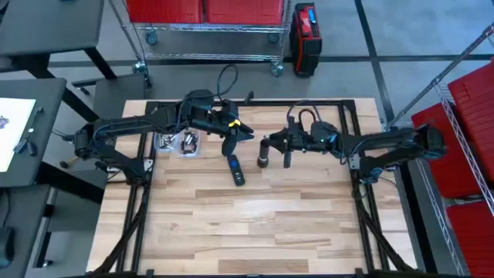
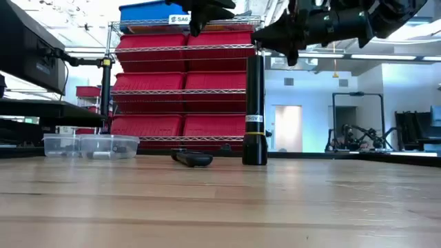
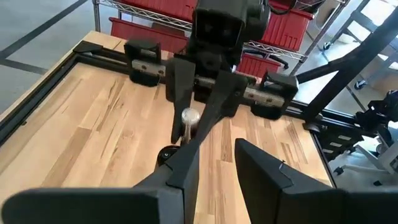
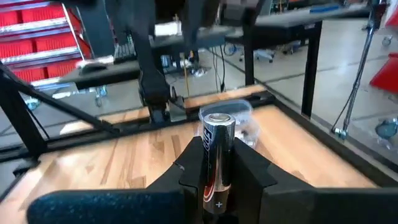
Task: Insert battery
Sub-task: Insert the silver battery into the flashlight's battery compartment
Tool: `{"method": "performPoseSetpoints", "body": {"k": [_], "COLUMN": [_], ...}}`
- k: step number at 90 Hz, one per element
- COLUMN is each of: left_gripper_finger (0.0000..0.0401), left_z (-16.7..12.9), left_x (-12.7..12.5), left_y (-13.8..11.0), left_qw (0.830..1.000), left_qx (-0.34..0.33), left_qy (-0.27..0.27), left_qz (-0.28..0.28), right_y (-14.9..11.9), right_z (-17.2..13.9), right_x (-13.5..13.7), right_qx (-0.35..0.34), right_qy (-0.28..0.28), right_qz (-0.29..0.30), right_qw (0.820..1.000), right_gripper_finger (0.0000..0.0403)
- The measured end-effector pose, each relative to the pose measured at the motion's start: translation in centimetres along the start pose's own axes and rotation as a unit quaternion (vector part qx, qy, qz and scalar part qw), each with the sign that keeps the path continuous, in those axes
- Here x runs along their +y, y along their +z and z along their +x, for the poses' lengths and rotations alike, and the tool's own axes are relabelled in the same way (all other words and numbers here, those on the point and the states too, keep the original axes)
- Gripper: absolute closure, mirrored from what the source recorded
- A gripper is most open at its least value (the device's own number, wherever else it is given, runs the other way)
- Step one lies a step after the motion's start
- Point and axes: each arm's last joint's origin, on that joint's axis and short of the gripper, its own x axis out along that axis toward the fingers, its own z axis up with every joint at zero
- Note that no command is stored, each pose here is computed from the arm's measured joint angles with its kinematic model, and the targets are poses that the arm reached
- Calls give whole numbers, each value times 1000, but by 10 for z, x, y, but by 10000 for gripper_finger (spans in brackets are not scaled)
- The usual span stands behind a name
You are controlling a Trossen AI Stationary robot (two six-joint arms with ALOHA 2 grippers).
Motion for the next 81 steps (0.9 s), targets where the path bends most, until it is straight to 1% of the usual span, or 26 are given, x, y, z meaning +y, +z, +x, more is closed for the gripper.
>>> {"method": "performPoseSetpoints", "body": {"k": [33, 59, 81], "left_gripper_finger": [319, 319, 319], "left_z": [0, 0, 0], "left_x": [0, 0, 0], "left_y": [0, 0, 0], "left_qw": [1000, 1000, 1000], "left_qx": [-1, -1, -1], "left_qy": [1, 1, 1], "left_qz": [0, 5, 6], "right_y": [-1, -5, -5], "right_z": [0, 0, 0], "right_x": [-2, -2, -2], "right_qx": [7, 28, 29], "right_qy": [-3, -3, -3], "right_qz": [-15, -16, -17], "right_qw": [1000, 999, 999], "right_gripper_finger": [367, 367, 336]}}
